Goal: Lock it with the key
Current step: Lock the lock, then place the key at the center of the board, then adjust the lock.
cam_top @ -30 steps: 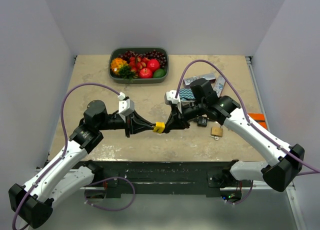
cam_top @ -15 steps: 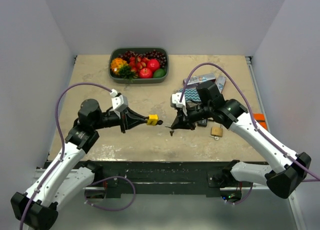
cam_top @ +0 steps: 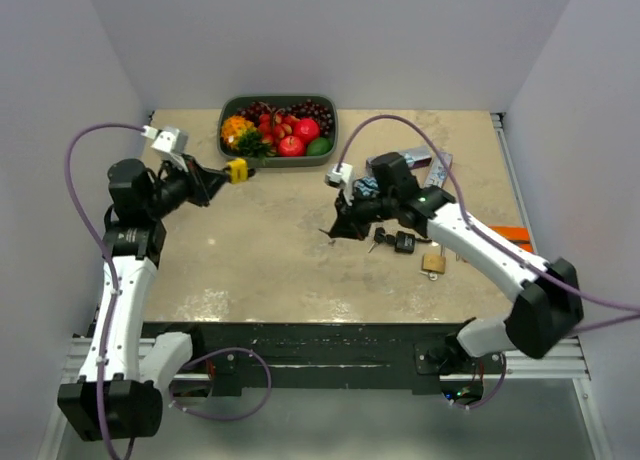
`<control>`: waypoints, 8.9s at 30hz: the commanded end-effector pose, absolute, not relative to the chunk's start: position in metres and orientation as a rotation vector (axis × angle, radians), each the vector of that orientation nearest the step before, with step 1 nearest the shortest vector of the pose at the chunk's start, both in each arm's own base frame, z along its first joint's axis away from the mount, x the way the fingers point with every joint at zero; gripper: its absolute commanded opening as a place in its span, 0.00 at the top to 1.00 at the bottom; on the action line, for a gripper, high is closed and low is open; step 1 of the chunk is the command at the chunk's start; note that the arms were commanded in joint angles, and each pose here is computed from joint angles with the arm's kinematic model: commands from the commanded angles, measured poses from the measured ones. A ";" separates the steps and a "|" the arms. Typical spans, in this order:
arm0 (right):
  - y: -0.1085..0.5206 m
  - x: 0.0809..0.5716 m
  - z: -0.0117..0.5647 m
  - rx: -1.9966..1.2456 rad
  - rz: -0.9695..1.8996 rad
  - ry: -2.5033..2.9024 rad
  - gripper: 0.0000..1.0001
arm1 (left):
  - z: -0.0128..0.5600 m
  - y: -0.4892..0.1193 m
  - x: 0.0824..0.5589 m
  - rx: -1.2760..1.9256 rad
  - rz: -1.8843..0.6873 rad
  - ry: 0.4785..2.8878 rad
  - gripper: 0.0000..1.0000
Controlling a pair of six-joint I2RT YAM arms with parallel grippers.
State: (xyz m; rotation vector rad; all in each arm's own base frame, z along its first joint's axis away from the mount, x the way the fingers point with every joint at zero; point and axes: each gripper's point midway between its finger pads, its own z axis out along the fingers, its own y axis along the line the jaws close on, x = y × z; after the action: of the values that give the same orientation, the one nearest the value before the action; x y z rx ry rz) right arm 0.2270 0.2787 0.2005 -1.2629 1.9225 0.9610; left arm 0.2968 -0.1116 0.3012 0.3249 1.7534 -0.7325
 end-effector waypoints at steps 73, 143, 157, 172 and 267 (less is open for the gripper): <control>0.296 0.122 0.295 -1.654 0.623 0.745 0.01 | 0.317 -0.234 0.134 1.240 -1.663 1.440 1.00; 0.330 0.115 0.303 -1.720 0.724 0.757 0.57 | 0.282 -0.271 0.128 1.274 -1.624 1.530 1.00; 0.336 0.116 0.312 -1.648 0.806 0.849 0.57 | 0.263 -0.270 0.154 1.179 -1.402 1.642 1.00; 0.345 0.137 0.329 -1.491 0.903 0.965 0.68 | 0.252 -0.269 0.147 1.191 -1.371 1.663 1.00; 0.305 0.140 0.293 -1.455 0.797 1.187 0.15 | 0.263 -0.238 0.150 1.176 -1.514 1.620 1.00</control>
State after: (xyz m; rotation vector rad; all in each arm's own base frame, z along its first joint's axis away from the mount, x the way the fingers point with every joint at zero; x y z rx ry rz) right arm 0.1320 0.3165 0.2708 -1.5872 1.0614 0.8133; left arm 0.1392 -0.2510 0.2543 1.0815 1.7116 -1.6319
